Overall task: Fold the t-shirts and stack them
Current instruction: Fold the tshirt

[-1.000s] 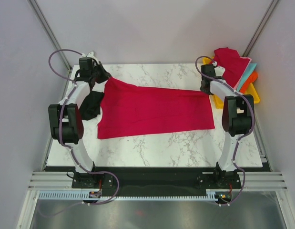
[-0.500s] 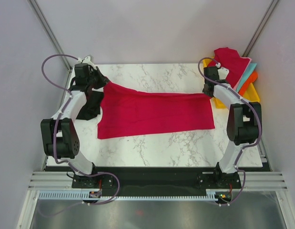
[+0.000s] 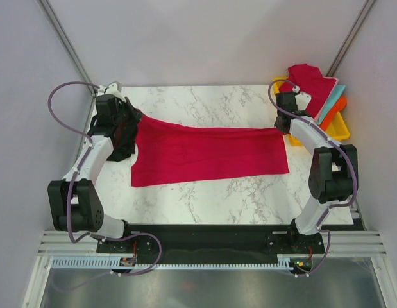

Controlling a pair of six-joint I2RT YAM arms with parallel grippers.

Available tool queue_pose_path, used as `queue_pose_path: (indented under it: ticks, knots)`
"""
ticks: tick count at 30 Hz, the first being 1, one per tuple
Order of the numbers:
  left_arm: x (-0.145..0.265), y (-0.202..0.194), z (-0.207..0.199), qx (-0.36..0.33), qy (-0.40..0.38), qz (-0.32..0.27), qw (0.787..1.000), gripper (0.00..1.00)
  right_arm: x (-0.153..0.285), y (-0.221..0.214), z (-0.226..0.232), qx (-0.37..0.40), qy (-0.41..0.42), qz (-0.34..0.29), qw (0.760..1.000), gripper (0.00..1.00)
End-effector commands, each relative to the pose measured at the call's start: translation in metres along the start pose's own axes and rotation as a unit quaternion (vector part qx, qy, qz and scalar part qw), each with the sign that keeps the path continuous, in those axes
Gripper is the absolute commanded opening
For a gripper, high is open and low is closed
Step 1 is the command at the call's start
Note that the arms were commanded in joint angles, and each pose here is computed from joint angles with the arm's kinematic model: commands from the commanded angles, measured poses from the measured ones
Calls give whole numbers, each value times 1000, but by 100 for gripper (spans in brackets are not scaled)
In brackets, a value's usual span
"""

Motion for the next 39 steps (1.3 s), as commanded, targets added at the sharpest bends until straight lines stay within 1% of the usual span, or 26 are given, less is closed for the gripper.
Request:
queue_pose_path:
  ticks: [1,7,13,17,21,23,31,36,39]
  knots:
    - [15,9,-4,-29,-8,-38,999,2,10,9,-5,-15,-8,-26,1000,0]
    - [21,1,-2,-19,-5,-31,999,2,7,3,-6,-20,-14,-27,999,0]
    - [33,-6,-4,-13,-19,-25,999,2,1,-1,-5,-23,-17,-23,999,0]
    - [37,-12,-1,-11,-10,-22,1000,2,4,-3,-6,-35,-12,-27,999,0]
    - [37,-18,4,-7,3,-3,1000,2,8,-8,-11,-46,-11,-32,998,1]
    - [39,-22,6,-4,7,6,1000,2,7,-11,-14,-50,-9,-27,998,1]
    - [51,-32,10,-7,11,9,1000,2,0,-21,-14,-60,3,-11,998,2]
    - [53,-39,15,-6,24,24,999,2,-3,-30,-17,-65,1,0,998,6]
    - [57,-44,18,-4,29,27,999,2,-3,-36,-19,-74,2,2,997,6]
Point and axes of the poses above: each gripper's point midway between its finger pads, its own x axis back along the fingers, its own z axis along the line the jaws close on, y = z × x, the point moved 10 cm from there along x, back along the fingers, and after that the axes turned 11 degrees about x, right-handed, at the moved point
